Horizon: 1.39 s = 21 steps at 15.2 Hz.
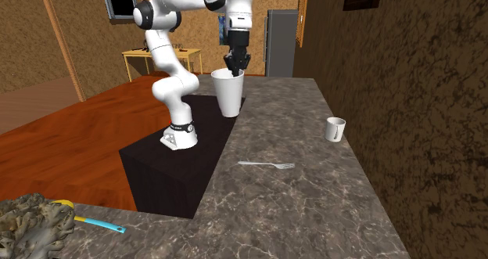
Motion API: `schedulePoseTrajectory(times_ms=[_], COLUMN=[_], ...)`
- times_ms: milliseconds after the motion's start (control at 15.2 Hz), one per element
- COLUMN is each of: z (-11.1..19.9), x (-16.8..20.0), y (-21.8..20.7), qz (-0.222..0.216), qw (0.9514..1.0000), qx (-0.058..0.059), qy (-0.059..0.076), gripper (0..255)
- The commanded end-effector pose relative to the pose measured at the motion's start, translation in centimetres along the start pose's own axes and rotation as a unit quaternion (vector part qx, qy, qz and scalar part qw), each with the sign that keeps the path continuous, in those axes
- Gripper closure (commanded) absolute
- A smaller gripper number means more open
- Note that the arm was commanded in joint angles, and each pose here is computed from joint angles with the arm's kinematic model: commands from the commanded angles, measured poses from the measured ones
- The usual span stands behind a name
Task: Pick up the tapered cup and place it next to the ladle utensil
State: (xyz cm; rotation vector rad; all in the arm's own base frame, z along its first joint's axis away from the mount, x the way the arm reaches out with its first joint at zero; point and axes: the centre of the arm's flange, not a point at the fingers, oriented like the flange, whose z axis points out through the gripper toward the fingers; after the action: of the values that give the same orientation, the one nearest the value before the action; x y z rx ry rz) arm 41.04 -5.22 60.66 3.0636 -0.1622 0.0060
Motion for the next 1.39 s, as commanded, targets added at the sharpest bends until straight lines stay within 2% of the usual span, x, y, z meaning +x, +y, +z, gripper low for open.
schedulePoseTrajectory(times_ms=[0,66,1320], z=[-1.1,-1.2,6.0], x=[-0.1,-0.1,3.3], y=[0.1,0.1,23.9], qz=[0.0,0.0,0.0], qw=[1.0,1.0,1.0], qx=[0.0,0.0,0.0], qy=[0.0,0.0,0.0], gripper=[255,255,255])
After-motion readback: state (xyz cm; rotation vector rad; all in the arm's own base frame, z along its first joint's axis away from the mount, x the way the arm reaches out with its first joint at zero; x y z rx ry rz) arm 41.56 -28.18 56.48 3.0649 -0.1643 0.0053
